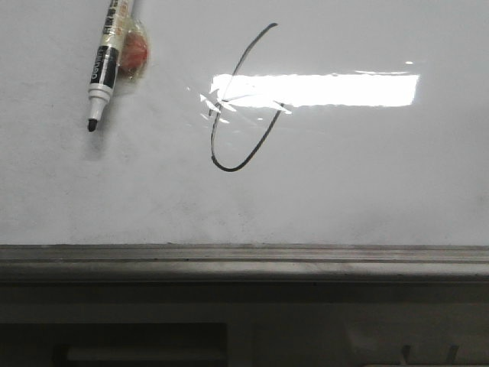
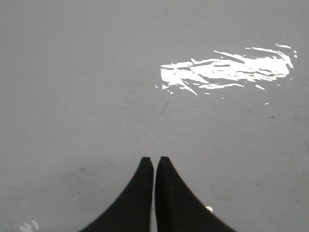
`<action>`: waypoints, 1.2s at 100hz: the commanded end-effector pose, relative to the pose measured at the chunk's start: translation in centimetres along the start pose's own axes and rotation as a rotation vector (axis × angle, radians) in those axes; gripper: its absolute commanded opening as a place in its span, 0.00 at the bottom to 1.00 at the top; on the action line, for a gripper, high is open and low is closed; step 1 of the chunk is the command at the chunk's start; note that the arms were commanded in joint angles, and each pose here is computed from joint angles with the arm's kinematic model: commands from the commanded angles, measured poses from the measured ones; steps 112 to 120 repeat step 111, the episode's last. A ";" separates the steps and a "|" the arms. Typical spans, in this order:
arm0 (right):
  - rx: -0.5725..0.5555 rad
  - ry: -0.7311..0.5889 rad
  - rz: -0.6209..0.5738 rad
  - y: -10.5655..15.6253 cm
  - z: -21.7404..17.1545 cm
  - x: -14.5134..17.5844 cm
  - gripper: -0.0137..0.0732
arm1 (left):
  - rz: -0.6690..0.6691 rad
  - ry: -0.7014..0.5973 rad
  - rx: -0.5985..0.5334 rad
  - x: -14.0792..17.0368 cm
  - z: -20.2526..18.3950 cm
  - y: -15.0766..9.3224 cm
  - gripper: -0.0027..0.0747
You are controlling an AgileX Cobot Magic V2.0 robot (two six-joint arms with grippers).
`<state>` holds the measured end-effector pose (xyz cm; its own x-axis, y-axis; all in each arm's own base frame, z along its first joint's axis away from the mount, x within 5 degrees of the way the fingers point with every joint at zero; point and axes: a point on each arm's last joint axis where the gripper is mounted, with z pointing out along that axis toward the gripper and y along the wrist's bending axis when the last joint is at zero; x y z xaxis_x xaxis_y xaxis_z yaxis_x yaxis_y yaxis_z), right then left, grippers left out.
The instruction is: Write number 6 on whiteboard
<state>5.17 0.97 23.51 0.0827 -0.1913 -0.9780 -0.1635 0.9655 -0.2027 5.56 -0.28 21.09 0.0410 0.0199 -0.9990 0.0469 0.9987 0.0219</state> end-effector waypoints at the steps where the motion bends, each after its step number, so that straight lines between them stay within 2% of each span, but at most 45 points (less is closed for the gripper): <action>1: 0.070 -0.096 -0.020 -0.4 0.0 -0.5 0.08 | -0.013 -0.053 -0.001 0.8 -0.1 0.0 0.01; 26: 0.107 -0.041 -0.032 0.0 0.1 2.9 0.08 | -0.013 -0.053 -0.001 0.8 -0.1 0.0 0.01; 45: 0.105 -0.026 -0.085 0.1 0.1 3.1 0.08 | -0.013 -0.053 -0.001 0.8 -0.1 0.0 0.01; 120: 0.107 -0.035 -0.083 0.0 0.1 3.0 0.08 | -0.013 -0.053 -0.001 0.8 -0.1 0.0 0.01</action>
